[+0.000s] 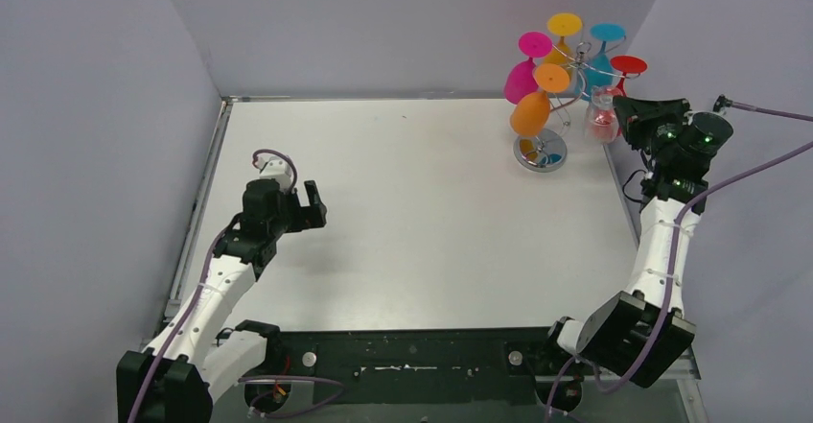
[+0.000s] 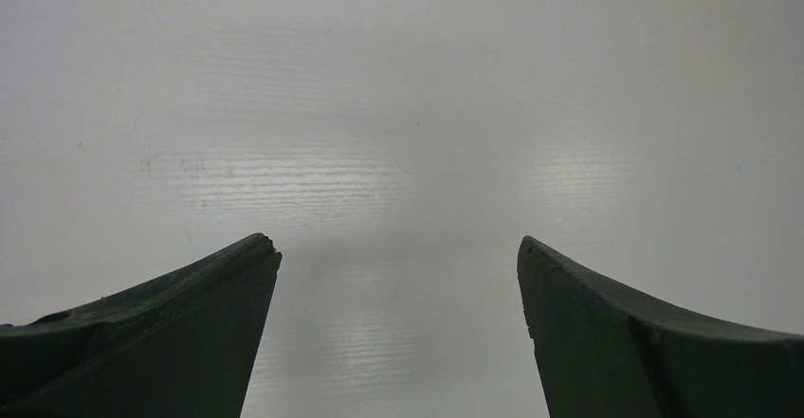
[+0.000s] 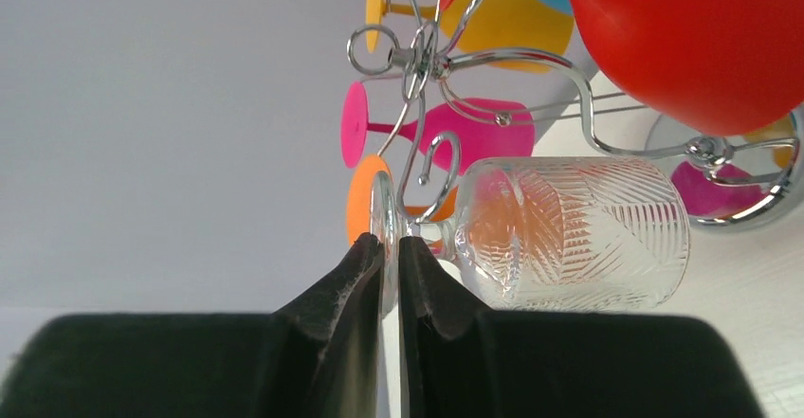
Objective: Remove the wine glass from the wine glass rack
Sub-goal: Pick up the wine glass from the wine rack, then place the wine glass at the center of the board.
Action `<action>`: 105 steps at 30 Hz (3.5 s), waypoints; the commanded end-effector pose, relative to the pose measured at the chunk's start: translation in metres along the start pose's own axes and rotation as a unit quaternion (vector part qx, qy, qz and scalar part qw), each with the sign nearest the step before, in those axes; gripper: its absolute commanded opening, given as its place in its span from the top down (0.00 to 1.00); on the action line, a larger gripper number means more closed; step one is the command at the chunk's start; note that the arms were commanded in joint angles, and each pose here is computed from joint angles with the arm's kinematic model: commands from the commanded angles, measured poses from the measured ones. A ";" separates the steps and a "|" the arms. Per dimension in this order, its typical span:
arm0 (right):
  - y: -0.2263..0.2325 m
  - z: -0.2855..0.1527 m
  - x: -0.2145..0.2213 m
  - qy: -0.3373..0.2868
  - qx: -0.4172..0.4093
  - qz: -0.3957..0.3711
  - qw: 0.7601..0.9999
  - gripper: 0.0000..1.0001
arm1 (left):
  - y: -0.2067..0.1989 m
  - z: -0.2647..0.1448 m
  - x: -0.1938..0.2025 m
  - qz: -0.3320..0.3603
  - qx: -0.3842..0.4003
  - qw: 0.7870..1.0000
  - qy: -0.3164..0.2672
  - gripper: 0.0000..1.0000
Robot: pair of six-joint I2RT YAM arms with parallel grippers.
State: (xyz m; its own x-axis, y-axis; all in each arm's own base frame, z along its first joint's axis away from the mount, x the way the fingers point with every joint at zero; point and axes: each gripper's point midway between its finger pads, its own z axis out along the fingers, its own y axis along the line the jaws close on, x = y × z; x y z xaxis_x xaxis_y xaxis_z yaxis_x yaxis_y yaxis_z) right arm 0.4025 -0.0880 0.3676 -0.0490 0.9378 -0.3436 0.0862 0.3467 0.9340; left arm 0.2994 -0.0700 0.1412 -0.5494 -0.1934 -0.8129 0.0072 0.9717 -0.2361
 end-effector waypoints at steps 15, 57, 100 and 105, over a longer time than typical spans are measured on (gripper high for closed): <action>0.038 -0.057 0.133 0.123 -0.077 -0.246 0.958 1.00 | -0.050 -0.002 -0.009 -0.024 0.130 0.991 0.016 0.04; 0.070 -0.114 0.420 0.459 -0.340 -0.210 0.793 1.00 | -0.202 -0.098 -0.036 -0.153 0.577 0.801 0.035 0.50; 0.082 -0.127 0.429 0.460 -0.362 -0.196 0.787 1.00 | -0.206 -0.082 -0.033 -0.170 0.560 0.810 0.038 0.61; 0.078 -0.129 0.435 0.472 -0.361 -0.194 0.781 1.00 | -0.207 -0.088 -0.035 -0.180 0.572 0.799 0.035 0.65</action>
State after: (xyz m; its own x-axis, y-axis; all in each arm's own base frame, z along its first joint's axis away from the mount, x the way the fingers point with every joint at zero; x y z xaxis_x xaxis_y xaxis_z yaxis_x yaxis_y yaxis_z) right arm 0.2631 0.3342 0.2596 -0.7564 0.1809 -0.6286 -0.5675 0.2964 0.7682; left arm 0.2526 -0.2505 0.2379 -0.7679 -0.3730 -0.5207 0.4939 0.1730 -0.8522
